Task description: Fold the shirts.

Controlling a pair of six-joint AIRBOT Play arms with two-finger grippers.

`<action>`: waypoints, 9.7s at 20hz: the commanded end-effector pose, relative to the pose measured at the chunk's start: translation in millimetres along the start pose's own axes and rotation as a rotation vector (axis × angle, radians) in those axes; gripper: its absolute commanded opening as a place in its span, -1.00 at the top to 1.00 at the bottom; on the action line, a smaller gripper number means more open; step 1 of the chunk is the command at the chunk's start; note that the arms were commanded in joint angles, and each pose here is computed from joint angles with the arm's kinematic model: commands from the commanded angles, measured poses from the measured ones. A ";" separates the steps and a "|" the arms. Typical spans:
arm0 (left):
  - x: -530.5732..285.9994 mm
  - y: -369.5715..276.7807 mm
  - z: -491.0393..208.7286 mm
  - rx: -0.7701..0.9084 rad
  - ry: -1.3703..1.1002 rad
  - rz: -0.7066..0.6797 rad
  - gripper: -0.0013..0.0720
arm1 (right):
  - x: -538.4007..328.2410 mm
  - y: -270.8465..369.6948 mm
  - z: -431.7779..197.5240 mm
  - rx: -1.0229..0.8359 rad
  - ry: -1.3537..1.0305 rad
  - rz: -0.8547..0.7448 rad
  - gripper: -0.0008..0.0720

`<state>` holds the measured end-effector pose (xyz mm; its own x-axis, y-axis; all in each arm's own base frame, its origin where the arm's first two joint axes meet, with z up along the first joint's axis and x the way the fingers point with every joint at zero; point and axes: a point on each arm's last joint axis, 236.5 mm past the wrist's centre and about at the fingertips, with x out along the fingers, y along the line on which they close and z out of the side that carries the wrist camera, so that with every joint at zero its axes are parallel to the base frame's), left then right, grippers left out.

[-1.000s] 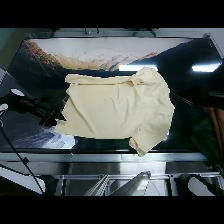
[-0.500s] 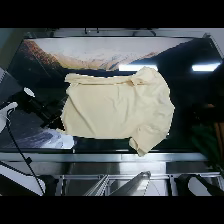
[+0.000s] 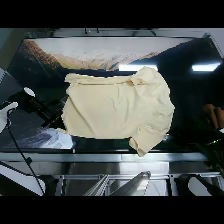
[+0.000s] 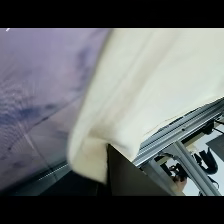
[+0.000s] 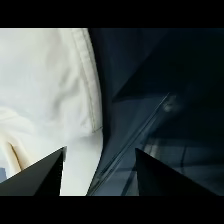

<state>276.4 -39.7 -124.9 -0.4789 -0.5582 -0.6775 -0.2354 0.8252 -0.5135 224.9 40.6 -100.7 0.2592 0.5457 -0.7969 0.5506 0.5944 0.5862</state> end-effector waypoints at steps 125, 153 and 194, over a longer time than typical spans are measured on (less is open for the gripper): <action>23.3 18.3 -62.9 -0.157 -0.081 -0.093 -0.69 | -134.4 156.3 54.9 -0.514 -0.404 0.162 -0.55; -2.4 -14.6 -39.6 0.083 -0.092 -0.008 0.93 | -7.3 -46.7 -73.0 0.165 -0.078 -0.169 -0.03; -101.7 -56.4 -24.1 0.127 -0.355 -0.586 0.91 | -19.5 139.0 94.8 -0.059 -0.191 0.552 0.93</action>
<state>291.4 -39.9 -29.1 -0.1022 -0.8897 -0.4449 -0.2749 0.4551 -0.8470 326.4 71.1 -20.7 0.5910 0.6660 -0.4551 0.2977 0.3443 0.8904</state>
